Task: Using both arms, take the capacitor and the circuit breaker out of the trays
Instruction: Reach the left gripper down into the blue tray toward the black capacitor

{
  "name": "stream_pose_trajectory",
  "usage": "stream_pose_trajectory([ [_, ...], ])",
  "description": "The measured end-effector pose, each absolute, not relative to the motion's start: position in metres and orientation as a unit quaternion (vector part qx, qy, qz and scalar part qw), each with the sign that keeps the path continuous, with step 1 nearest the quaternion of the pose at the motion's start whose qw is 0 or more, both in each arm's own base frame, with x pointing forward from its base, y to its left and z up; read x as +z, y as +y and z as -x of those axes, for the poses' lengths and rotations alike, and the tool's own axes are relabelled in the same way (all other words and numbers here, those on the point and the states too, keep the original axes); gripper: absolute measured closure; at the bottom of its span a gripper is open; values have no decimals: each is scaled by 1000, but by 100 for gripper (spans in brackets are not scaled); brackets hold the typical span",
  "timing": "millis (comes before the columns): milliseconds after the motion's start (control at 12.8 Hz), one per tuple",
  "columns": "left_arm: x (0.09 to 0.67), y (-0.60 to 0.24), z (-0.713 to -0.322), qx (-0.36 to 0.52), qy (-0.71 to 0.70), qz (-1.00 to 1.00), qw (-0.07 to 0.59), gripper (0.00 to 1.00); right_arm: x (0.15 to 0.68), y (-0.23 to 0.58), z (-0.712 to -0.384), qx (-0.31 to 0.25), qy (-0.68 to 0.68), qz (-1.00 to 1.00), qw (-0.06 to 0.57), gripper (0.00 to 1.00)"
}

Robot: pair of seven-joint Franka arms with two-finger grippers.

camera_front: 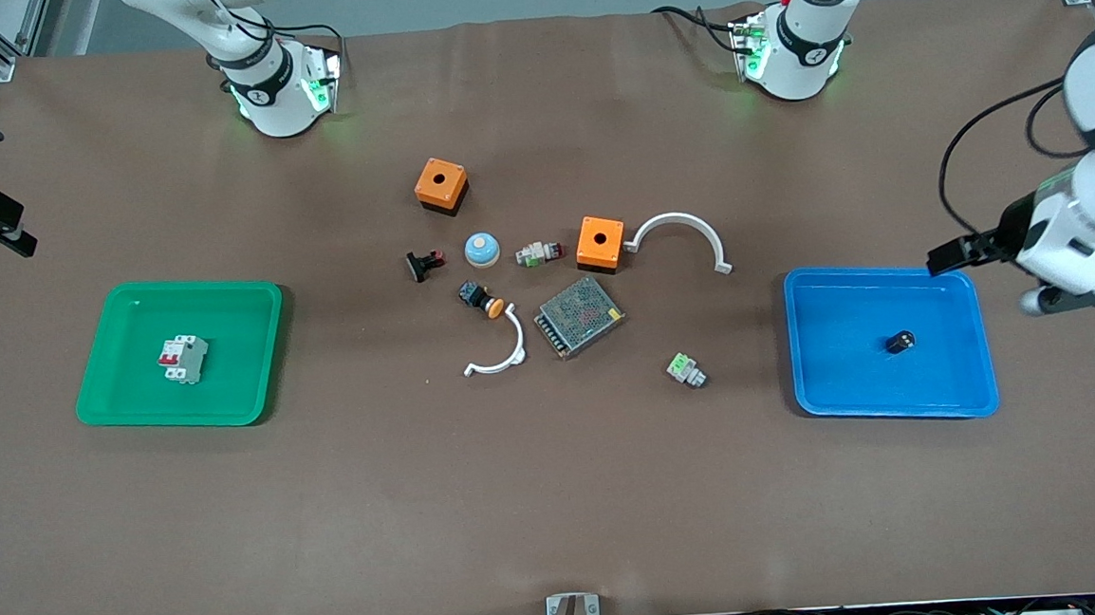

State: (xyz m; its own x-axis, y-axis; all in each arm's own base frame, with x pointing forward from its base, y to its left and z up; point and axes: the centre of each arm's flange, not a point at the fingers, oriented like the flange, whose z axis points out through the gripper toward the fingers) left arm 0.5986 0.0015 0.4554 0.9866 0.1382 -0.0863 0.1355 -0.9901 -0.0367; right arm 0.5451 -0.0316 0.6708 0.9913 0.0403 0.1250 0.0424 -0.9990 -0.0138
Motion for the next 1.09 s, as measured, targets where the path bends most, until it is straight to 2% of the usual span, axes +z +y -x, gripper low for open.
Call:
stream_pose_trajectory([
  [701,292,40,-595,17,-108,994,14,3,669,-16,-544,-54,-35,998,9,0],
  [934,256,47,-601,4,-113,994,10,15,642,-15,-555,-23,-35,999,10,0],
  [1090,228,58,-603,-4,-121,993,7,18,615,-23,-569,0,-29,1000,10,0],
])
